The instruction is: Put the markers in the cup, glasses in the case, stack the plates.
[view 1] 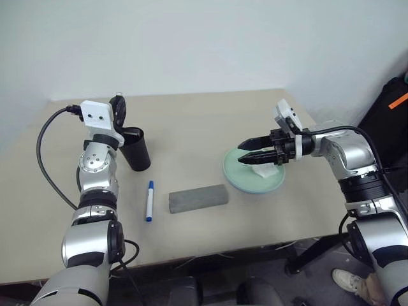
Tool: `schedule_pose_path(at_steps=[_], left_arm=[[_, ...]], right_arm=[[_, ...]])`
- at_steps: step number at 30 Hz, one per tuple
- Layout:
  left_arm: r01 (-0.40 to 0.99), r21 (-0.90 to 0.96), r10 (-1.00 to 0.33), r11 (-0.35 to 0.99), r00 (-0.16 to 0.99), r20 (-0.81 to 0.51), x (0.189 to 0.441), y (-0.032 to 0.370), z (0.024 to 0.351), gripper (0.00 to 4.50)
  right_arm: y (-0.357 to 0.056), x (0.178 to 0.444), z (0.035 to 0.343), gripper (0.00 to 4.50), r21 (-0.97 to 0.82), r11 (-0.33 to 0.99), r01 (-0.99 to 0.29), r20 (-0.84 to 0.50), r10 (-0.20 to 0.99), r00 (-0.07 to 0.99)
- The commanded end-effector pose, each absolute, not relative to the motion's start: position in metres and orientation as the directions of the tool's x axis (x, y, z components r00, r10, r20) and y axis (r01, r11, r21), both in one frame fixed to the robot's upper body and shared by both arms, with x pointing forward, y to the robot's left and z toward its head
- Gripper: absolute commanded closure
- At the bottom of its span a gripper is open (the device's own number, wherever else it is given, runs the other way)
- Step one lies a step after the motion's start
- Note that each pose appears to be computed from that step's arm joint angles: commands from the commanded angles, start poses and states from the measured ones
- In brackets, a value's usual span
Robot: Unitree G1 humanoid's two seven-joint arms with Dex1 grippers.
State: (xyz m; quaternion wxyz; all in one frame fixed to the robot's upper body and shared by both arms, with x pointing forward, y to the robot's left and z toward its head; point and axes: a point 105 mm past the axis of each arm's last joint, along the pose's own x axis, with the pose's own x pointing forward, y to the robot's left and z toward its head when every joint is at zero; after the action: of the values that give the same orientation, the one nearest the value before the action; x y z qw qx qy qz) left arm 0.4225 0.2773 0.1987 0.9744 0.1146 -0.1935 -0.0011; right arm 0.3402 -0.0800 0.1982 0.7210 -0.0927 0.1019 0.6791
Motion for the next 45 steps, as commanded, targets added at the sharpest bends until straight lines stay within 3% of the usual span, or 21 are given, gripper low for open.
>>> schedule_pose_path(at_steps=[1, 5, 14, 21, 27, 30, 33, 39, 45], left_arm=[[-0.052, 0.230, -0.048, 0.972, 0.910, 0.411, 0.420, 0.279, 0.207, 4.39], [-0.042, 0.236, -0.058, 0.971, 0.915, 0.400, 0.420, 0.278, 0.203, 4.39], [-0.037, 0.249, -0.068, 0.968, 0.913, 0.402, 0.420, 0.275, 0.204, 1.27], [0.085, 0.261, -0.185, 0.961, 0.902, 0.389, 0.423, 0.254, 0.218, 1.27], [0.295, 0.275, -0.356, 0.915, 0.911, 0.209, 0.405, 0.217, 0.225, 1.27], [0.405, 0.194, -0.408, 0.893, 0.913, -0.027, 0.383, 0.199, 0.214, 1.27], [0.421, 0.158, -0.367, 0.893, 0.886, -0.284, 0.361, 0.192, 0.194, 1.27], [0.304, 0.168, -0.149, 0.938, 0.789, -0.596, 0.339, 0.201, 0.162, 1.27], [0.151, 0.149, 0.004, 0.977, 0.689, -0.725, 0.331, 0.213, 0.110, 1.27]], right_arm=[[-0.079, 0.339, 0.215, 2.16, -0.043, 0.047, -0.998, -0.244, 0.968, 0.056], [-0.080, 0.339, 0.215, 2.16, -0.043, 0.048, -0.998, -0.245, 0.968, 0.057], [-0.080, 0.338, 0.215, 2.16, -0.040, 0.047, -0.998, -0.245, 0.968, 0.055], [-0.081, 0.338, 0.214, 2.16, -0.037, 0.048, -0.998, -0.248, 0.967, 0.056], [-0.082, 0.338, 0.212, 2.16, -0.034, 0.047, -0.998, -0.254, 0.966, 0.054], [-0.081, 0.338, 0.212, 2.16, -0.032, 0.044, -0.999, -0.256, 0.965, 0.051], [-0.081, 0.337, 0.211, 2.16, -0.031, 0.039, -0.999, -0.258, 0.965, 0.046], [-0.081, 0.337, 0.211, 2.16, -0.029, 0.035, -0.999, -0.262, 0.964, 0.041], [-0.082, 0.338, 0.212, 2.16, -0.032, 0.033, -0.999, -0.263, 0.964, 0.041]])
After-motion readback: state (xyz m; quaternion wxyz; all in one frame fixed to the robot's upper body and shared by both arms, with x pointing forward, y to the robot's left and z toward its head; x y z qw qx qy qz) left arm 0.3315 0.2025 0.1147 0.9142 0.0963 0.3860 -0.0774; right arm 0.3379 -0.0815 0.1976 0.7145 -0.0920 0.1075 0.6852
